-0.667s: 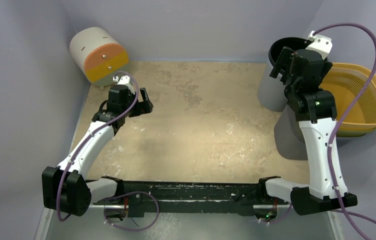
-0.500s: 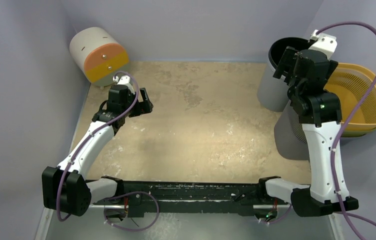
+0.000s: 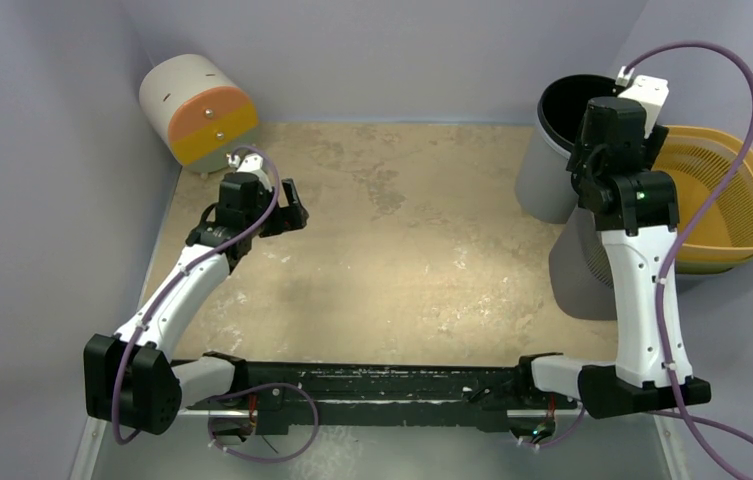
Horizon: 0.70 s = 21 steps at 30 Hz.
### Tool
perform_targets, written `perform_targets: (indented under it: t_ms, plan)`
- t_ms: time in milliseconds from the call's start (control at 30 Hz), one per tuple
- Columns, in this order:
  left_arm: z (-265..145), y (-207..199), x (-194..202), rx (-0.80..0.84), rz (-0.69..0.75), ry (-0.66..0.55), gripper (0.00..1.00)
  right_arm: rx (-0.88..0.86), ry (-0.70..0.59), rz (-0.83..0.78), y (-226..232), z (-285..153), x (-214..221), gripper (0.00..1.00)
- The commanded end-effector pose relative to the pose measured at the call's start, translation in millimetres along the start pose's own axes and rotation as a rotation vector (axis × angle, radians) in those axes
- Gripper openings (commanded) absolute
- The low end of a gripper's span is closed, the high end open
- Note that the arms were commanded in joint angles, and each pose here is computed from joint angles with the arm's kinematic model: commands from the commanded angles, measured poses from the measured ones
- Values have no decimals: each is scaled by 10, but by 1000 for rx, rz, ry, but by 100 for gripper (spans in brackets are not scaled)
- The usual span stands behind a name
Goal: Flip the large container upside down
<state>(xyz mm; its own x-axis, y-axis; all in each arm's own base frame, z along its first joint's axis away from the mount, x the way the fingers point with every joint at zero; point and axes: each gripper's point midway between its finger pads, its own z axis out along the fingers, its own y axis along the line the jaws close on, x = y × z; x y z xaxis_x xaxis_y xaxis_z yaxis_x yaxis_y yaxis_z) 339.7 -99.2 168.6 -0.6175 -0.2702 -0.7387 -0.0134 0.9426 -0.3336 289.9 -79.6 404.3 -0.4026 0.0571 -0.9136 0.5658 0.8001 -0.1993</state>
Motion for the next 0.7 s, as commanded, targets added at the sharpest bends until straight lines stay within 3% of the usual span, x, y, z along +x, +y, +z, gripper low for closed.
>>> perform_targets:
  t_ms: [0, 167, 300, 667]
  plan:
    - [-67, -69, -115, 25, -3, -54, 92, 69, -22, 18, -215, -8, -43, 66]
    - [-76, -57, -87, 25, -4, -53, 92, 71, -10, 15, -185, 47, -8, 60]
    - [-87, -41, -62, 22, 0, -51, 92, 67, -2, 18, -185, 106, 49, 46]
    - [-119, -21, -39, 18, 4, -52, 92, 53, 10, 25, -161, 217, 113, 38]
